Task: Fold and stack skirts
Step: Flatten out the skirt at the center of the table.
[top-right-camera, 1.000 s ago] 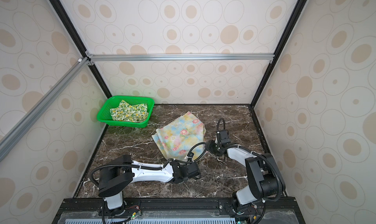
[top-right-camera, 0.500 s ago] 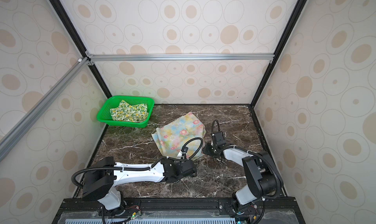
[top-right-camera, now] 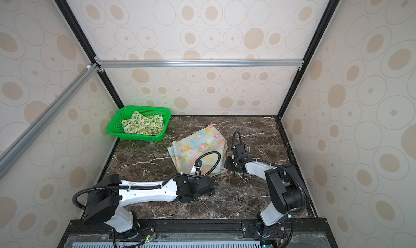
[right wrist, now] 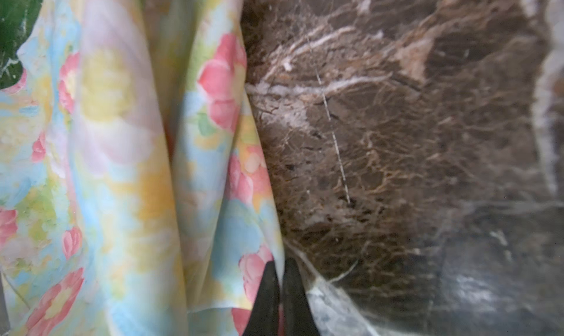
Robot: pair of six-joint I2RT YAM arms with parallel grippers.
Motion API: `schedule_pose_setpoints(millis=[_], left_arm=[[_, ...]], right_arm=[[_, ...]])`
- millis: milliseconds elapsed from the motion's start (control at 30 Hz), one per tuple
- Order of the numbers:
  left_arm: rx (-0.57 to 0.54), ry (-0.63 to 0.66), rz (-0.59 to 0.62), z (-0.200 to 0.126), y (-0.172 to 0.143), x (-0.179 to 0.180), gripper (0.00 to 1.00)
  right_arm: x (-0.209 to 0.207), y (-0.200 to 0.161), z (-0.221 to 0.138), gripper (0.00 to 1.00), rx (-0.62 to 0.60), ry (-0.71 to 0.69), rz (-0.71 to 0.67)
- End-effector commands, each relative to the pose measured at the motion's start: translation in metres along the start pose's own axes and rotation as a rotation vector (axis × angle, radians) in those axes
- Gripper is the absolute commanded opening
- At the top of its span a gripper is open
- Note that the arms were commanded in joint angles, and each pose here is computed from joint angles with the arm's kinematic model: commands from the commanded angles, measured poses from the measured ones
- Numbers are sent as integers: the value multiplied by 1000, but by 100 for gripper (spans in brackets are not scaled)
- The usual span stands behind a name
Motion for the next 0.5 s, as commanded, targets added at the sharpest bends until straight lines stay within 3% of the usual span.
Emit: schedule_pose_setpoints(millis=[0,167,267,367,467], left_arm=[[-144,40,-182,-16,66,33,0],[-372,26,-351,-46,169,94,0],[-509,62,-390,-79,222,126,0],[-570,89,-382,-102,250,139,0],[-589,102,-379,-112,256,147,0]], right_arm=[[36,43,-52,0,-134,53,-62],[85,98,-141,0,-336,137,-146],[111,116,-190,0,-411,203,-182],[129,118,-228,0,-446,278,-199],[133,115,-250,0,-483,315,-197]])
Point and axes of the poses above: each gripper's point midway between its finger pads, its own z axis out along the fingers, its own x axis along the line the jaws close on, y = z × x, the point moved 2 cm from there along -z, back along the fingers, and after that the axes turned 1 degree about -z, right-handed, at the moved point
